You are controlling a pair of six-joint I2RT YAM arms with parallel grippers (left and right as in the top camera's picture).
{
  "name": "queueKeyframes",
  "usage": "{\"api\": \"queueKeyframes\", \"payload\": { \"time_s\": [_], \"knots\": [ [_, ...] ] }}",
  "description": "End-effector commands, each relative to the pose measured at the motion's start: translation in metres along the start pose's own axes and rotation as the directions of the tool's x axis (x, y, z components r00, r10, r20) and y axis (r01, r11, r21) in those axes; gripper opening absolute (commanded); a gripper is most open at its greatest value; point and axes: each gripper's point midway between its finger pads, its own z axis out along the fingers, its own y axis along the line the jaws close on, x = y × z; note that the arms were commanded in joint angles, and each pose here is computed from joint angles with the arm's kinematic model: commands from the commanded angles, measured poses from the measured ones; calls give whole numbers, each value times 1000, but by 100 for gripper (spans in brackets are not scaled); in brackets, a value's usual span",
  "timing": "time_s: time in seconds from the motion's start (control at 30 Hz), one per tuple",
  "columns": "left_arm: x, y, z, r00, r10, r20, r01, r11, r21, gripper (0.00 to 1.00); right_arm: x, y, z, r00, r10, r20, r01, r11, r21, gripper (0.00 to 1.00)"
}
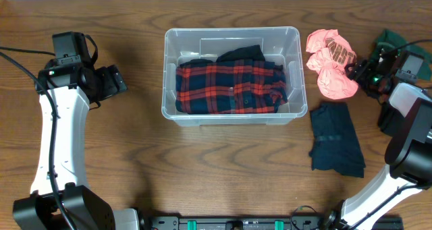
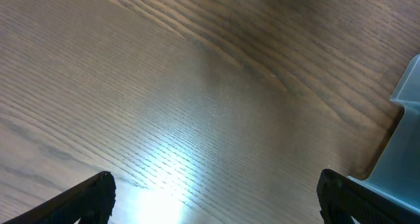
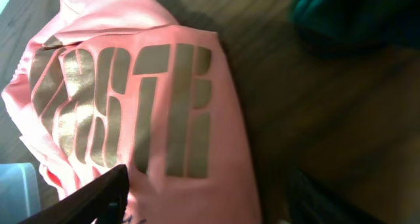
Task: Pack container
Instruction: 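Reach the right gripper to the pink t-shirt and grasp it, then carry the pink t-shirt with the right gripper into the bin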
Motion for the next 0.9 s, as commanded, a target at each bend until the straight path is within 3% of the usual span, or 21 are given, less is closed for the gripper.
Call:
{"api": "queueKeyframes", "payload": {
  "time_s": [0.0,0.2,0.23,0.27,0.3,0.33,0.63,0.77,0.87],
  "knots": [
    [0,3,2,1000,7,-4,-7,1000,-15,98,26,0,21,997,28,-76,-29,1000,-10,70],
    [0,3,2,1000,7,-5,-7,1000,-15,98,27,24,30,998,-29,-60,26,998,-54,56],
    [0,4,2,1000,7,-5,-7,1000,-15,98,27,27,31,998,-37,-59,34,998,-60,46],
    [1,4,2,1000,7,-7,-7,1000,-16,98,28,30,32,997,-44,-58,40,997,-64,22],
    [1,4,2,1000,7,-8,-7,1000,-16,98,27,33,32,997,-50,-54,46,997,-68,8],
    [1,4,2,1000,7,-7,-7,1000,-16,98,24,35,32,998,-56,-42,53,996,-74,1],
    [0,4,2,1000,7,-5,-7,1000,-15,98,-19,86,-12,991,-111,73,127,959,-252,1],
    [0,3,2,1000,7,-3,-7,1000,-15,98,-46,136,-64,953,-227,202,286,895,-342,1],
    [0,3,2,1000,7,-3,-7,1000,-15,98,-57,180,-114,881,-342,326,455,803,-385,1]
  ]
}}
